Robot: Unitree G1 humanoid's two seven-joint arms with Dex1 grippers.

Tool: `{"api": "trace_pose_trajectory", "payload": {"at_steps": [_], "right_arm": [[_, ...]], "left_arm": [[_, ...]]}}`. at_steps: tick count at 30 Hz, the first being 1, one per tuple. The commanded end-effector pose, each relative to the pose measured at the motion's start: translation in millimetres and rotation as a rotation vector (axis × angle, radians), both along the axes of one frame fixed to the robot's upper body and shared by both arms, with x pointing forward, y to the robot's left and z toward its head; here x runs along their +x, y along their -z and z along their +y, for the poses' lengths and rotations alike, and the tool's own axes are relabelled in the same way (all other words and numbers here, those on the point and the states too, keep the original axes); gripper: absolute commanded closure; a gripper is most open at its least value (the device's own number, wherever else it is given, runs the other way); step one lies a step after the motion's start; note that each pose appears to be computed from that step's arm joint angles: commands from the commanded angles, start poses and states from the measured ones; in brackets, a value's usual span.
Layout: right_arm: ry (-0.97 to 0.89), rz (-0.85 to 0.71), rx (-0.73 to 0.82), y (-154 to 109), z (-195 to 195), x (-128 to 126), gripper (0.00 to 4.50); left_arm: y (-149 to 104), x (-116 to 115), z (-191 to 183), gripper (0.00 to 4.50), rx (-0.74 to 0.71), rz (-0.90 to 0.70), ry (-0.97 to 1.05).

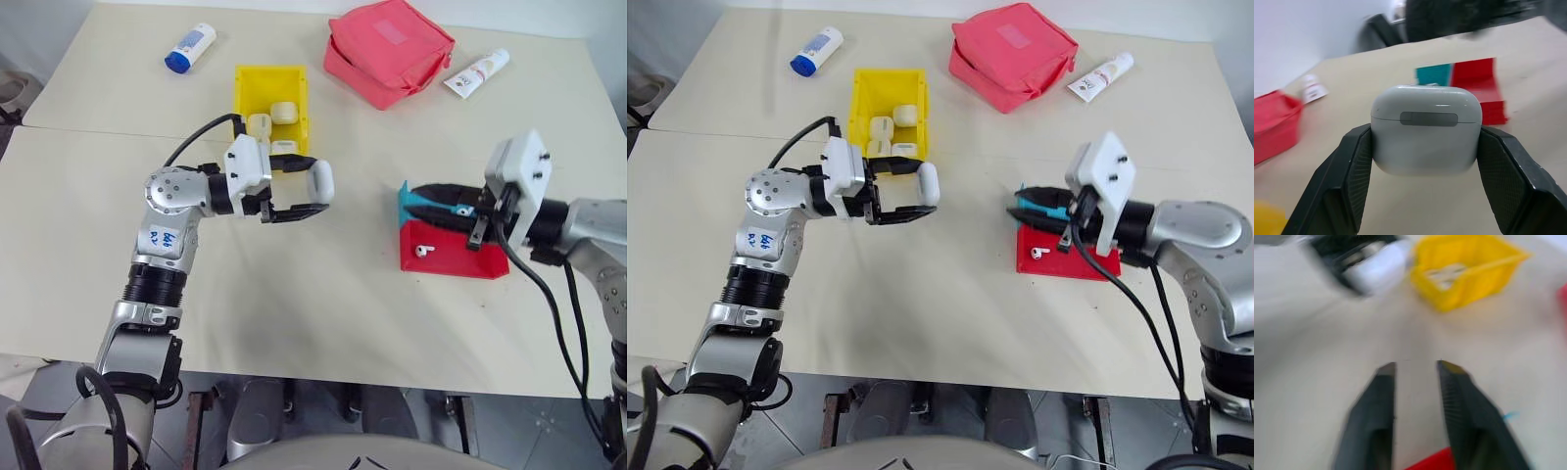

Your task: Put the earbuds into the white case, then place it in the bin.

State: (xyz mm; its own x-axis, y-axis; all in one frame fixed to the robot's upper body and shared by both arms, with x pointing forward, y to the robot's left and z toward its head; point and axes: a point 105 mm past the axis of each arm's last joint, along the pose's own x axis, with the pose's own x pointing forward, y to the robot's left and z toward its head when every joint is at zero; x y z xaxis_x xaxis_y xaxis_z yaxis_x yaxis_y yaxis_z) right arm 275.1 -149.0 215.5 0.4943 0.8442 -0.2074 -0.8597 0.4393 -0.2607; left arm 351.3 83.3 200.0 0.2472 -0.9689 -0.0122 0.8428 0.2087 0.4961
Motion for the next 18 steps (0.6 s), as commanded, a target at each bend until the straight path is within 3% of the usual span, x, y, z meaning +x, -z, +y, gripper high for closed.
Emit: {"api": "trace_pose_trajectory", "payload": {"at_steps": [1, 7, 12, 17, 18], "right_arm": [[-0.034, -0.047, 0.045, -13.4, -8.2, -6.3, 2.03], [-0.017, -0.02, 0.055, -6.7, -18.3, -6.9, 0.02], [0.039, -0.039, 0.048, -6.7, -24.3, -3.7, 0.02], [0.043, -0.041, 0.047, -5.4, -21.3, -2.8, 0.02], [0.046, -0.044, 0.045, -6.0, -20.9, -1.6, 0.01]], "left_arm": [[-11.3, 14.2, 9.6, 1.7, -0.039, -0.055, -0.085], [-11.7, 34.1, 20.4, 1.7, -0.051, -0.068, -0.175], [-19.4, 68.9, 44.6, 1.7, -0.051, -0.063, -0.391], [-22.4, 88.8, 54.0, 1.7, -0.057, -0.045, -0.517], [-23.0, 92.1, 54.7, 1.35, -0.063, -0.037, -0.538]]}}
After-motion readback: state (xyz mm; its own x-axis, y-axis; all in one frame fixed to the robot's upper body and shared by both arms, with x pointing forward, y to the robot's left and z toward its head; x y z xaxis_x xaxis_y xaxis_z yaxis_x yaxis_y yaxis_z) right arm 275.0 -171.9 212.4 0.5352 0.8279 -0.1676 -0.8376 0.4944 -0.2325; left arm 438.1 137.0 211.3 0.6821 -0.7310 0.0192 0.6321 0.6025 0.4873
